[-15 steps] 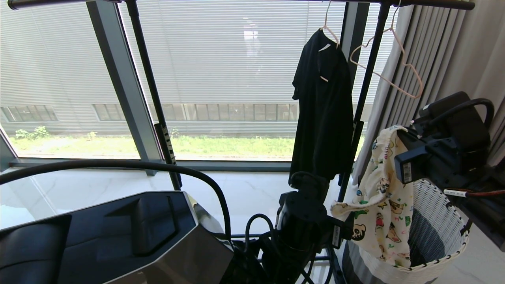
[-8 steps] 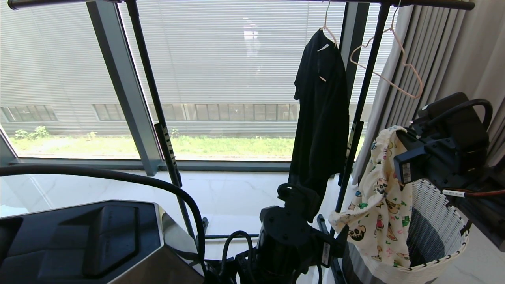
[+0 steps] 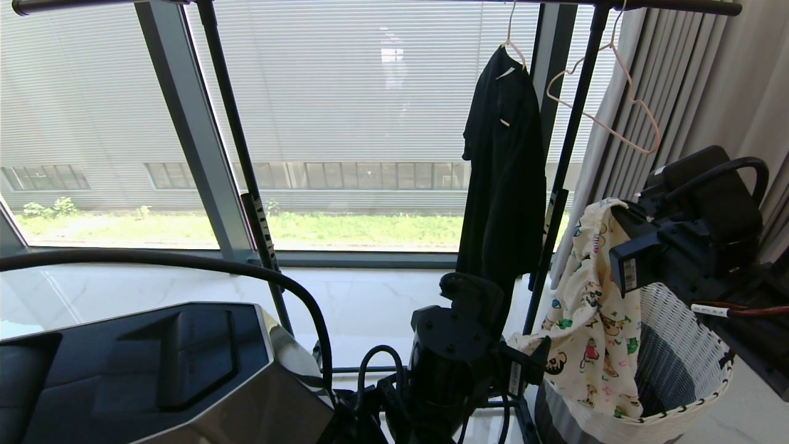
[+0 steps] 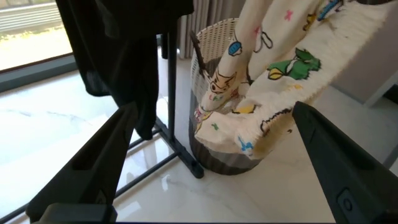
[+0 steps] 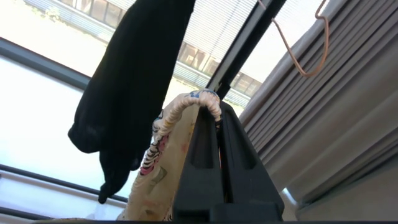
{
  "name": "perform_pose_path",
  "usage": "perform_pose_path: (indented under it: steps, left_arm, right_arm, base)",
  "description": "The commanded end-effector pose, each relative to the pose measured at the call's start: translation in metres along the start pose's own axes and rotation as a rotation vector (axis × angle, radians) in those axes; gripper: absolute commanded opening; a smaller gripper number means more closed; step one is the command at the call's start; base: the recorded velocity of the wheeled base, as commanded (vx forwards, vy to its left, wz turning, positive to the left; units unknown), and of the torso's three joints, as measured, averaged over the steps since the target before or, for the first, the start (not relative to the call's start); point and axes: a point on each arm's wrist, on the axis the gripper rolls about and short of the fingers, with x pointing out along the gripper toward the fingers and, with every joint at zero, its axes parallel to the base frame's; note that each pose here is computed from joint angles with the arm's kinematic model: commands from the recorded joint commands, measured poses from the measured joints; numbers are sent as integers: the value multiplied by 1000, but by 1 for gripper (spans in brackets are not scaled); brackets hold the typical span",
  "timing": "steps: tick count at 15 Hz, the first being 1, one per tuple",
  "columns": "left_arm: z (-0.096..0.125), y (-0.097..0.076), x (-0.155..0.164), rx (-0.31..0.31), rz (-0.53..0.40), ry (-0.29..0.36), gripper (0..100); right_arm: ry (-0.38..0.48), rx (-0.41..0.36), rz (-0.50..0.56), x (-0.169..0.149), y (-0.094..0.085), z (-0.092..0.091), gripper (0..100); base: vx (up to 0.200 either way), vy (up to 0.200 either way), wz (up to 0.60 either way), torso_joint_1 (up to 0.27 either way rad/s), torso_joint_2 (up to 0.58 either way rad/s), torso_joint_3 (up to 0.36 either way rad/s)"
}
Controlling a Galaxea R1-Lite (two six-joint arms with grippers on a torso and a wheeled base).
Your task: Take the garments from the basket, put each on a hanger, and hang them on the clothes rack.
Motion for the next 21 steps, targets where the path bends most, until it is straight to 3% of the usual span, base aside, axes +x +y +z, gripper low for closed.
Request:
perform_pose_path:
  steps: [1,5,11,16,17,21]
  left_arm:
    - [-6,5,5,2,15,18,100]
    - [-21,7,9,102,17,63,100]
    - [-17,11,15,102,28,46,100]
    - [-30,16,17,107,41,86,100]
    - [-32,17,18,108,43,91,0]
    - [-37,19,15,113,49,112,0]
  right_arm:
    - [-5,1,8,-1,1,1,0]
    - [-11,4,5,0,1,3,0]
    - [-30,9,41,-6,7,8,0]
    - [-43,14,64,-10,11,10,0]
    - [-43,14,64,-10,11,10,0]
    - [-43,14,64,-10,11,10,0]
  base:
    - [0,0,0,0,0,0]
    - [0,0,0,0,0,0]
    - [0,0,0,0,0,0]
    - [0,0,0,0,0,0]
    - [0,0,0,0,0,0]
    - [0,0,0,0,0,0]
